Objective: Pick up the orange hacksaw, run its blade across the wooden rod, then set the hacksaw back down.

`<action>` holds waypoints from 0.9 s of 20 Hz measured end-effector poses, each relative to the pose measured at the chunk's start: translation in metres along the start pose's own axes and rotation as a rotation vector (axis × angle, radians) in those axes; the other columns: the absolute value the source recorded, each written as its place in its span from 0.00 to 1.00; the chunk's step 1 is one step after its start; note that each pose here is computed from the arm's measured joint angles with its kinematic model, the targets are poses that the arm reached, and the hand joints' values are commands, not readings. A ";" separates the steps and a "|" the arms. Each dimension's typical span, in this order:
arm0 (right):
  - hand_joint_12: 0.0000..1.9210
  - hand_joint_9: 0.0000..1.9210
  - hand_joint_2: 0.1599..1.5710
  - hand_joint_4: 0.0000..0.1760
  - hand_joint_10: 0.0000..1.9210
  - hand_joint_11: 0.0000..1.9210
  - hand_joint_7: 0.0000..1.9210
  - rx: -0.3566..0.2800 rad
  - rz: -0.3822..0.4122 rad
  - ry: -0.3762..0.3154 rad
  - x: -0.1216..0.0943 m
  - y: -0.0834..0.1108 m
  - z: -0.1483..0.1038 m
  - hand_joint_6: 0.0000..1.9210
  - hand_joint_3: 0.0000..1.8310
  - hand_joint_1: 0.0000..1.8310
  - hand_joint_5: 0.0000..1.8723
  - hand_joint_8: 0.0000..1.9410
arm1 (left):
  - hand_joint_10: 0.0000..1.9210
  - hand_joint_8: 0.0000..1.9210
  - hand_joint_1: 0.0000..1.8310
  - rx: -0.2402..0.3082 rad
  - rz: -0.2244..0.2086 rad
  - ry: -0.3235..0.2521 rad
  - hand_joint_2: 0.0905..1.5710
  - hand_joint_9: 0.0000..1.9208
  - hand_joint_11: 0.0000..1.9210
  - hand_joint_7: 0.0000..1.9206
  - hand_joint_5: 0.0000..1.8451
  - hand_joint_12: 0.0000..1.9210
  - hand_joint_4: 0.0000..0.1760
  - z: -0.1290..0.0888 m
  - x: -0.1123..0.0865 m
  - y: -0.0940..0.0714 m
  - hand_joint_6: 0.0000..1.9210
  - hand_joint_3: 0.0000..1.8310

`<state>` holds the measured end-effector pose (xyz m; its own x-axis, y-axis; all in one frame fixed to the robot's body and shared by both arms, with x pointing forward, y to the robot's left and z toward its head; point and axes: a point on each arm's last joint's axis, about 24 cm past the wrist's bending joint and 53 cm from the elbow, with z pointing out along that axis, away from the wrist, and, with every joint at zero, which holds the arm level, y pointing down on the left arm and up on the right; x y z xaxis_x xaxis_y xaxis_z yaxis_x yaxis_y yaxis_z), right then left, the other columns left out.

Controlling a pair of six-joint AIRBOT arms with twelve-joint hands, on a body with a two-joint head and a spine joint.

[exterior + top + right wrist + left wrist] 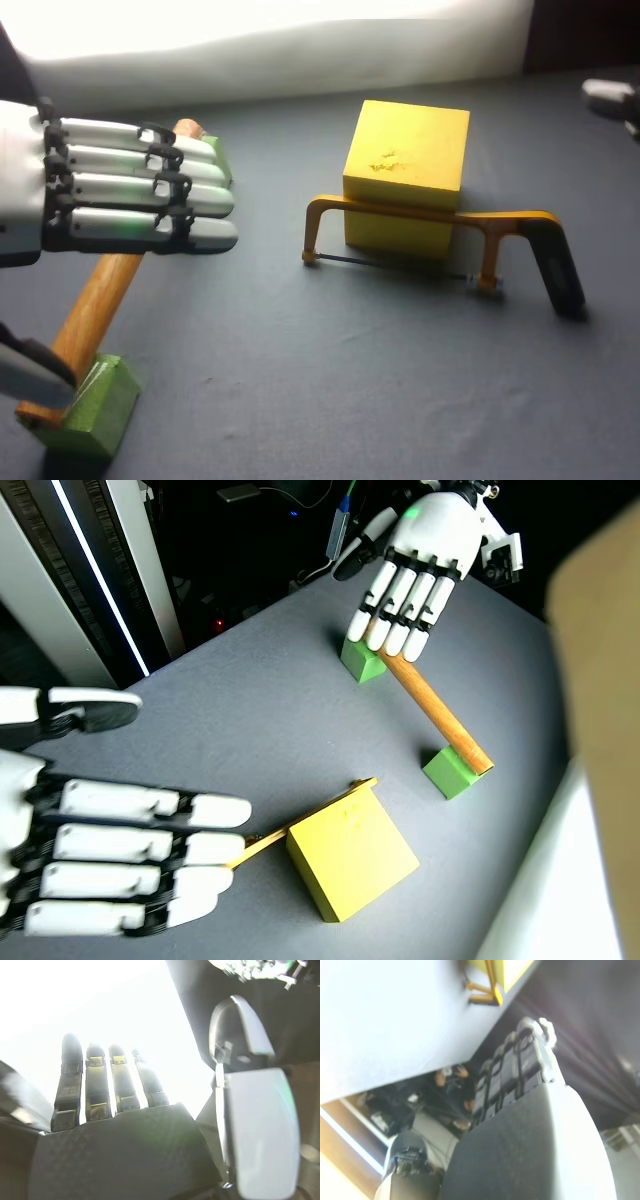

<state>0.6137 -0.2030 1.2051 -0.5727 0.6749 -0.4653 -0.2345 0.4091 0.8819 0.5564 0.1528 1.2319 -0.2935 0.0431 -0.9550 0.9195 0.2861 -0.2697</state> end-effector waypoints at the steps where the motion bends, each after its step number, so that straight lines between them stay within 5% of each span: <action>1: 0.24 0.02 0.72 0.00 0.00 0.00 0.00 0.015 0.019 0.000 0.001 -0.006 -0.003 0.00 0.00 0.45 0.00 0.00 | 0.00 0.00 0.00 -0.001 -0.003 0.006 0.73 0.03 0.00 0.03 0.03 0.07 0.00 0.000 0.002 -0.001 0.00 0.00; 5: 0.23 0.01 0.71 0.00 0.00 0.00 0.00 0.031 0.125 -0.003 -0.004 -0.016 -0.006 0.00 0.00 0.50 0.00 0.00 | 0.00 0.00 0.00 -0.038 -0.010 0.038 0.73 0.03 0.00 0.03 0.02 0.08 0.00 -0.008 0.012 -0.006 0.00 0.00; 11: 0.22 0.02 0.65 0.00 0.00 0.00 0.01 0.127 0.360 -0.034 -0.013 -0.058 -0.012 0.00 0.00 0.56 0.02 0.00 | 0.00 0.00 0.01 -0.120 -0.032 0.069 0.74 0.01 0.00 0.01 0.01 0.04 0.00 -0.028 0.019 -0.010 0.00 0.00; 18: 0.23 0.02 0.68 0.00 0.00 0.00 0.01 0.126 0.441 -0.066 -0.028 -0.089 -0.007 0.00 0.00 0.55 0.01 0.00 | 0.00 0.00 0.00 -0.138 -0.047 0.114 0.74 0.02 0.00 0.02 0.03 0.07 0.00 -0.043 0.030 -0.018 0.00 0.00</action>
<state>0.6452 -0.2633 1.1400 -0.5443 0.8370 -0.0557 0.1196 0.1431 0.9825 0.5202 0.1907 1.2133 -0.3703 0.1324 -0.9194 0.8616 0.4188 -0.2867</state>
